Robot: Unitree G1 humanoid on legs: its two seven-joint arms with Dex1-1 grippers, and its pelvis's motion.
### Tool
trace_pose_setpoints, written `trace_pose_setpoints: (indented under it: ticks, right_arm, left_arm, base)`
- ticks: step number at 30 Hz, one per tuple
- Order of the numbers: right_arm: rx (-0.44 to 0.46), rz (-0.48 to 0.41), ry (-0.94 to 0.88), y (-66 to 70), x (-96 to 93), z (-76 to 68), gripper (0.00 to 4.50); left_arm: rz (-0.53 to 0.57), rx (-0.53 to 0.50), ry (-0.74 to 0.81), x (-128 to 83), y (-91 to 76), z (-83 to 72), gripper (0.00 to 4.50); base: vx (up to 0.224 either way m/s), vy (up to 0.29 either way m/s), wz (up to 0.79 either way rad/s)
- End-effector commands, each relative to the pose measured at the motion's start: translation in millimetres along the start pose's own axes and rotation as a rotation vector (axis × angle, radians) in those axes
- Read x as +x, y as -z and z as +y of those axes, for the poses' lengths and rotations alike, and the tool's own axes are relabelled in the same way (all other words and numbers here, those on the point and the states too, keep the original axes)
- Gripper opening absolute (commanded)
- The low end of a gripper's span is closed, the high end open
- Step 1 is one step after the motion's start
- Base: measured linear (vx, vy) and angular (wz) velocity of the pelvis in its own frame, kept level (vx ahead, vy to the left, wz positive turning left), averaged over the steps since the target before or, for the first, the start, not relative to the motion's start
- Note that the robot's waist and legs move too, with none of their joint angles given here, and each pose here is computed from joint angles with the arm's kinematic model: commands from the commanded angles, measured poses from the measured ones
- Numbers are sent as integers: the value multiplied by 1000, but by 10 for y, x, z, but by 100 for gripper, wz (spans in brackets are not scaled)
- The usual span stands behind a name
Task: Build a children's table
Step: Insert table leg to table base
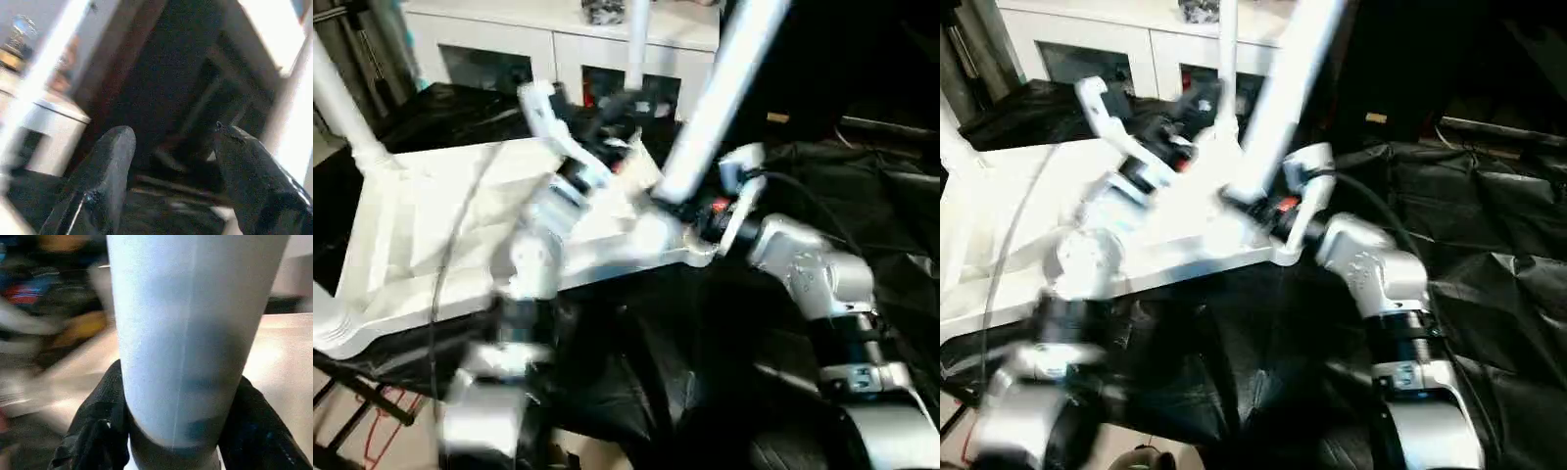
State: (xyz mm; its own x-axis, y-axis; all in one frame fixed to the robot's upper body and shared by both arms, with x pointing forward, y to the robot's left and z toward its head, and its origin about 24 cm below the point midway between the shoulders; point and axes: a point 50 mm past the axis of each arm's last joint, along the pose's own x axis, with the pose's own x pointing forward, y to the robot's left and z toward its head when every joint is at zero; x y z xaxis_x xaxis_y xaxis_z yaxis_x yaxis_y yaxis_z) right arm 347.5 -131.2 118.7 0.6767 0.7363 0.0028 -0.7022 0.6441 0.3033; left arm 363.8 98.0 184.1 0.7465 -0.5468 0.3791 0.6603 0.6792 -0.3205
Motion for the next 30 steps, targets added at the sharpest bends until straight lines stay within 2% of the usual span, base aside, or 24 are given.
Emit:
trace_pose_setpoints:
  ticks: [1,2,3,4,5,7,8,9,11,12,14,15,17,19,21,23,25,27,30]
  right_arm:
    - [-24,-19,183,14,-149,-210,190]
    - [-44,-19,305,41,-280,-343,190]
    - [-57,-13,339,53,-325,-379,190]
    - [-57,-13,339,53,-325,-379,190]
    - [-78,10,403,84,-426,-450,190]
    - [-88,28,436,113,-490,-486,190]
    - [-97,39,458,142,-552,-507,189]
    - [-99,42,464,156,-581,-511,189]
    - [-98,45,470,174,-615,-514,189]
    - [-109,58,474,205,-649,-510,189]
    - [-115,68,476,231,-679,-499,189]
    - [-115,68,476,231,-679,-499,189]
    - [-120,71,484,255,-711,-483,189]
    - [-123,73,487,261,-720,-478,189]
    - [-124,73,492,269,-734,-471,189]
    - [-124,72,493,274,-748,-459,189]
    - [-124,75,494,282,-767,-452,189]
    - [-125,80,496,293,-794,-449,189]
    - [-124,86,504,305,-818,-454,189]
  left_arm:
    - [126,138,86,0,134,-27,300]
    - [287,254,169,-57,310,-19,300]
    - [338,277,187,-75,371,-11,300]
    - [338,277,187,-75,371,-11,300]
    - [442,327,222,-103,507,16,300]
    - [520,358,253,-128,606,41,300]
    - [604,375,278,-152,717,72,300]
    - [642,381,285,-162,769,90,300]
    - [689,387,291,-173,831,112,300]
    - [762,381,301,-202,909,144,300]
    - [825,374,289,-224,974,180,300]
    - [825,374,289,-224,974,180,272]
    - [899,386,238,-241,1025,253,265]
    - [906,405,212,-238,1026,284,259]
    - [919,419,166,-237,1027,334,227]
    - [936,425,141,-256,1029,377,219]
    - [955,407,137,-286,1036,400,211]
    - [961,359,172,-317,1056,392,181]
    - [953,263,210,-336,1085,357,175]
  base:
    - [0,0,0]
    - [0,0,0]
    - [0,0,0]
    - [0,0,0]
    - [0,0,0]
    - [0,0,0]
    - [0,0,0]
    - [0,0,0]
    - [0,0,0]
    - [0,0,0]
    - [0,0,0]
    - [0,0,0]
    - [0,0,0]
    - [0,0,0]
    - [0,0,0]
    - [0,0,0]
    - [0,0,0]
    - [0,0,0]
    - [0,0,0]
